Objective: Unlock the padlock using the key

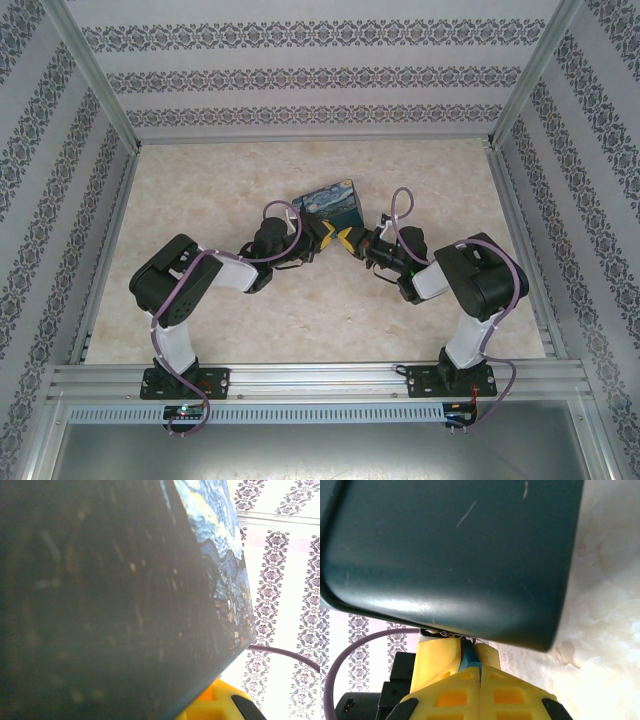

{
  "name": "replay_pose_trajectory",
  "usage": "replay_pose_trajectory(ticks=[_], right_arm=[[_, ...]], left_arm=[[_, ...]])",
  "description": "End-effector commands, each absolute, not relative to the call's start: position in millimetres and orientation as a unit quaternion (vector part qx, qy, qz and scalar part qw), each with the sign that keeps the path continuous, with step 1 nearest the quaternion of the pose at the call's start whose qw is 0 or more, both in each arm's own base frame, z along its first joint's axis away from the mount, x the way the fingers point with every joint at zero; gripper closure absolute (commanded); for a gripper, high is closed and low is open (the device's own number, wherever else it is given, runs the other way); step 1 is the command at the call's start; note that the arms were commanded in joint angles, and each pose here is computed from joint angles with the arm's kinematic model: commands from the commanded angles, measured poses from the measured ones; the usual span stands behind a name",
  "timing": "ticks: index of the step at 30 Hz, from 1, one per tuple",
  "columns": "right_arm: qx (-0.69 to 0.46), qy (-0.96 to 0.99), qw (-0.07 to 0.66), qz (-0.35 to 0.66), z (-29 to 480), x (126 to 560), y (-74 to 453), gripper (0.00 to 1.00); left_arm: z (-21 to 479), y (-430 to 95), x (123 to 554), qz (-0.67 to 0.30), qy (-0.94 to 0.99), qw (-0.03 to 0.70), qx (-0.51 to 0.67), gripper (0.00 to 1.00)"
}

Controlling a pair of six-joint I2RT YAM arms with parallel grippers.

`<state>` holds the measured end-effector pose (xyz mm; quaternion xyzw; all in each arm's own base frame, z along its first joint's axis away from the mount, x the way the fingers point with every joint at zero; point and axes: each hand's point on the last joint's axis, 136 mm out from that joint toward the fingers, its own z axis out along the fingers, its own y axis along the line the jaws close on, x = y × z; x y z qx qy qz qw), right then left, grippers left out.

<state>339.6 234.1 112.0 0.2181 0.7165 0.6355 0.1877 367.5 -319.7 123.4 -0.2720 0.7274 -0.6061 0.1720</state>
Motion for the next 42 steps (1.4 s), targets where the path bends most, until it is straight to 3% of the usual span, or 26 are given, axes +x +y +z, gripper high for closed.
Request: replay_pose_trajectory(ticks=[1,16,38,39,42], right_arm=[[0.228,0.704,0.221,0.635,117.5,359.4,224.3,1.00],[0.205,0.694,0.200,0.660,130.1,360.8,266.5,1.00],[0.251,0.700,0.183,0.643,99.8,358.7,253.9,1.00],[0.252,0.700,0.183,0.642,99.1,357.9,253.4,0.98],[0.255,0.702,0.186,0.639,97.2,355.9,249.3,0.76]], left_arm=[[162.3,-348.8,343.3,-0.663,0.709,0.143,-0.191,1.00],[148.7,-365.8,339.5,-0.652,0.728,0.124,-0.169,1.00],[96.9,-350.8,328.3,-0.562,0.803,0.150,-0.132,1.00],[94.4,-349.1,328.7,-0.559,0.804,0.150,-0.138,1.00],[89.9,-345.5,330.1,-0.554,0.804,0.152,-0.153,1.00]])
